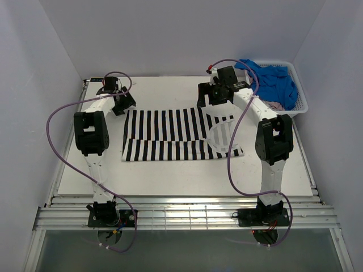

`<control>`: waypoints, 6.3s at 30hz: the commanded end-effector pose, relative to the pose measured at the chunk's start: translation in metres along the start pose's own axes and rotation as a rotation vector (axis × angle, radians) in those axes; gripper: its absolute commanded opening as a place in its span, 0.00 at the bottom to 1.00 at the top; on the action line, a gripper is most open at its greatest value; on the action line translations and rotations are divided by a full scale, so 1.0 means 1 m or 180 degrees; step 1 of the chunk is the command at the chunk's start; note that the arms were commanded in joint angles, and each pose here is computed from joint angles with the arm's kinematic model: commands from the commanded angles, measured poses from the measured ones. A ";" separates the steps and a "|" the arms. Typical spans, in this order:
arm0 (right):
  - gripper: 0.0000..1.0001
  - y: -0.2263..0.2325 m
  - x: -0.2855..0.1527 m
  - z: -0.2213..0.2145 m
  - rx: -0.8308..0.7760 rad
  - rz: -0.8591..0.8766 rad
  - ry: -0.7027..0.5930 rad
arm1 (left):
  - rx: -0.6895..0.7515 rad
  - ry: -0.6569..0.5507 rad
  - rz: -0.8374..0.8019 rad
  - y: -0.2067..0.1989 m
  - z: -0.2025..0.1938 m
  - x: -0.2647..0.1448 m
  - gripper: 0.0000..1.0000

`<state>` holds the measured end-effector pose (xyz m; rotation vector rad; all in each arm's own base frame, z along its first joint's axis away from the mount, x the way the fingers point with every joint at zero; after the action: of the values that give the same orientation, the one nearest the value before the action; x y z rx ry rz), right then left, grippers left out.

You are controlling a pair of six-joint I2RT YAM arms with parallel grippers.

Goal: Fold and stack the tank tops
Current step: Fold the tank top

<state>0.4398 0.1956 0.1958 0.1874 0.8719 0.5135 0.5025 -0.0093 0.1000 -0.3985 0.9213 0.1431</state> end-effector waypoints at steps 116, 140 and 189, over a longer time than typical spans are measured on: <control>0.08 -0.012 0.005 -0.053 -0.0616 0.0172 -0.0694 | 0.1132 -0.0767 -0.0738 -0.010 -0.026 -0.106 0.00; 0.08 -0.010 0.000 -0.102 -0.0533 0.0327 -0.0345 | 0.0907 -0.0701 -0.0587 0.011 -0.069 -0.096 0.00; 0.38 -0.005 -0.015 -0.134 -0.0491 0.0472 0.0015 | 0.0863 -0.1099 -0.0652 0.016 -0.085 -0.129 0.64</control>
<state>0.3409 0.1772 0.1125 0.1169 0.8166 0.6784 0.3629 -0.0213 0.1194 -0.1948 0.6358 -0.1062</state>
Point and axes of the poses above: each gripper's point midway between its finger pads, its own x axis out along the fingers, its own y axis along the line the jaws close on, z = x × y, the point moved 8 cm from there along -x, back along the fingers, and after that the axes turned 8 degrees about x, right-handed, at the moved point
